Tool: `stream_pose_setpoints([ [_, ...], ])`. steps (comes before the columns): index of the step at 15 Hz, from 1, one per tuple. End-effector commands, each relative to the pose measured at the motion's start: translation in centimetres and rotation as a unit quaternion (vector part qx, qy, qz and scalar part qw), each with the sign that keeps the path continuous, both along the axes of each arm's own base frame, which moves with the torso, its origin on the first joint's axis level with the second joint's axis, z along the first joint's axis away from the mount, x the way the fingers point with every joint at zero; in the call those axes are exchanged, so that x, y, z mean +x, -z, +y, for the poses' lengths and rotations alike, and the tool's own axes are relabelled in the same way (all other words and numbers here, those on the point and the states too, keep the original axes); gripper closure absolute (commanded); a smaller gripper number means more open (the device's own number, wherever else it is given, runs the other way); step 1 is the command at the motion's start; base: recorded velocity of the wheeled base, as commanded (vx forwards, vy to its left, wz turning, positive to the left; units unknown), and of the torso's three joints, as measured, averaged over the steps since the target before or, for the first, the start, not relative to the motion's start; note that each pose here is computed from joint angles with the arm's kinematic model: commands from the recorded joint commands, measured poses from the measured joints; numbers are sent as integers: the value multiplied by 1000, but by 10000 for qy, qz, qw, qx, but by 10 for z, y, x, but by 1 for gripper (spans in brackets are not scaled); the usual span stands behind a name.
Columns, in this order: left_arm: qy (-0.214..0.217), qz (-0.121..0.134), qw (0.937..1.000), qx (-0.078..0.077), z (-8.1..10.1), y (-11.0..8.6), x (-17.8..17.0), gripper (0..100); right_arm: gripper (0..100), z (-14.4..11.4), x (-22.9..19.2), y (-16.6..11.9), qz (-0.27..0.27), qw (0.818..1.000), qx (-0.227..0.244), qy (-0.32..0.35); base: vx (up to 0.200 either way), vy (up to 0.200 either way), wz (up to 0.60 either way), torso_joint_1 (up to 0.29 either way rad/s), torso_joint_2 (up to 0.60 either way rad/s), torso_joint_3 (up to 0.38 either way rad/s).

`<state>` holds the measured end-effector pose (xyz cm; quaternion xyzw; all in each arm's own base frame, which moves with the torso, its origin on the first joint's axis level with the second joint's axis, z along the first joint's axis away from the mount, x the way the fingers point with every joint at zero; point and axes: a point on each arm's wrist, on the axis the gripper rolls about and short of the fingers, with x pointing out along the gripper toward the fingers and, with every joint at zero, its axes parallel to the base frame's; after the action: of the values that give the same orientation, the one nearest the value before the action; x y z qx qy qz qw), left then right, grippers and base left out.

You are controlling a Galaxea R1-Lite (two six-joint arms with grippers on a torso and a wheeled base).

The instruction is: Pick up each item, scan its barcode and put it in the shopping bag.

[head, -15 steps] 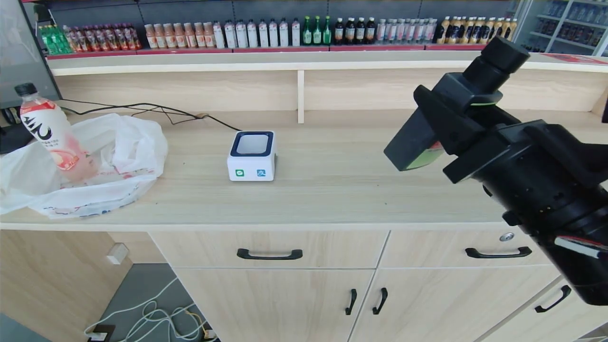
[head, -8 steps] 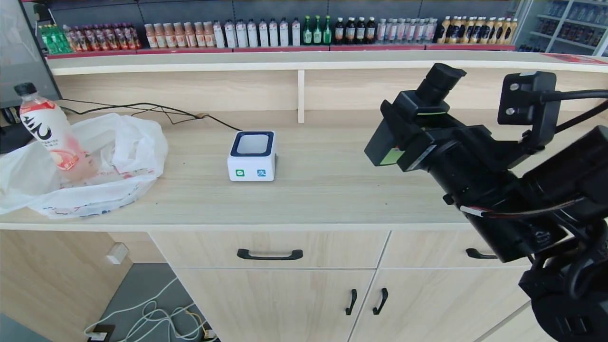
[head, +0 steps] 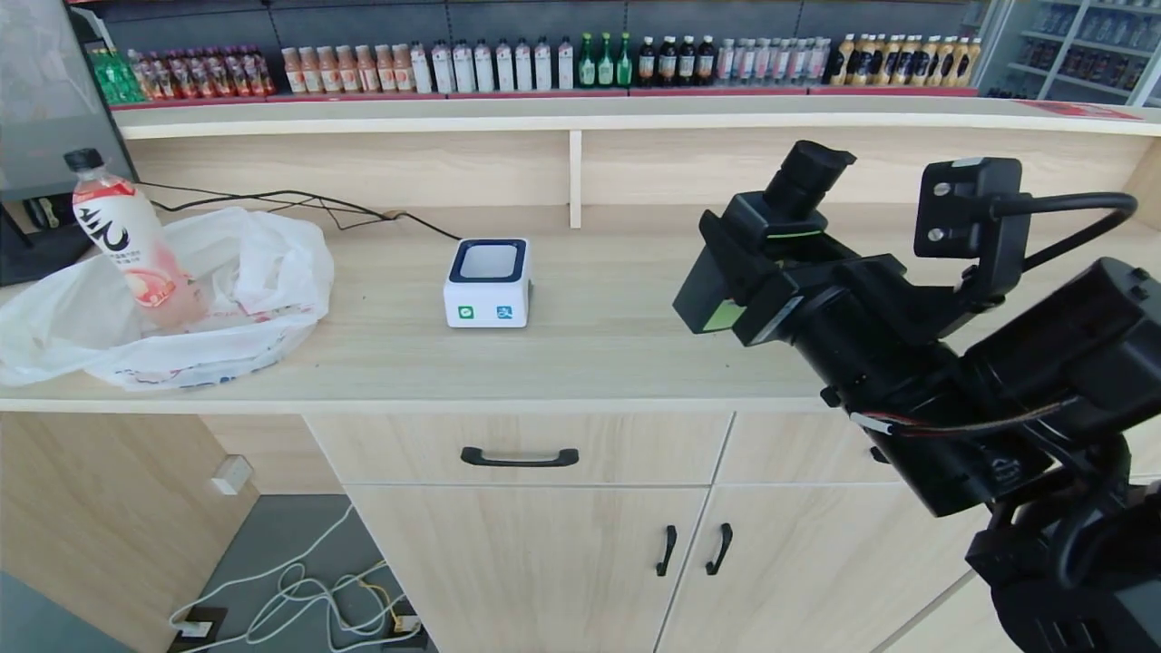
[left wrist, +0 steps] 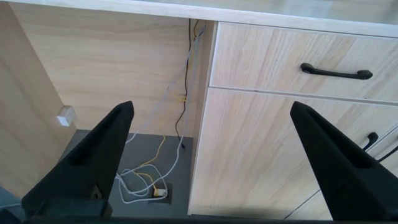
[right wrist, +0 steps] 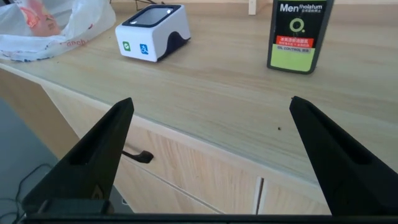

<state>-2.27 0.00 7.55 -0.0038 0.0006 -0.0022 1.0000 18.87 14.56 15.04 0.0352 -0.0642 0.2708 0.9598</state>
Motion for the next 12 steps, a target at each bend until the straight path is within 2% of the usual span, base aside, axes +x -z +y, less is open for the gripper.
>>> stream_pose_setpoints([
  [1, -7, 1, 10000, 0, 0, 0, 0, 0, 0, 0, 1, -2, -33, 10000, 23, 7, 0, 0, 0, 0, 0, 0],
  [8, -7, 1, 10000, -8, 0, 0, 0, 0, 0, 1, 2, -1, -32, 10000, 24, 14, 0, 0, 0, 0, 0, 0],
  [12, -7, 1, 10000, -8, 0, 0, 0, 0, 0, 4, 47, -33, -698, 9954, 454, 481, 0, 0, 0, 0, 0, 0],
])
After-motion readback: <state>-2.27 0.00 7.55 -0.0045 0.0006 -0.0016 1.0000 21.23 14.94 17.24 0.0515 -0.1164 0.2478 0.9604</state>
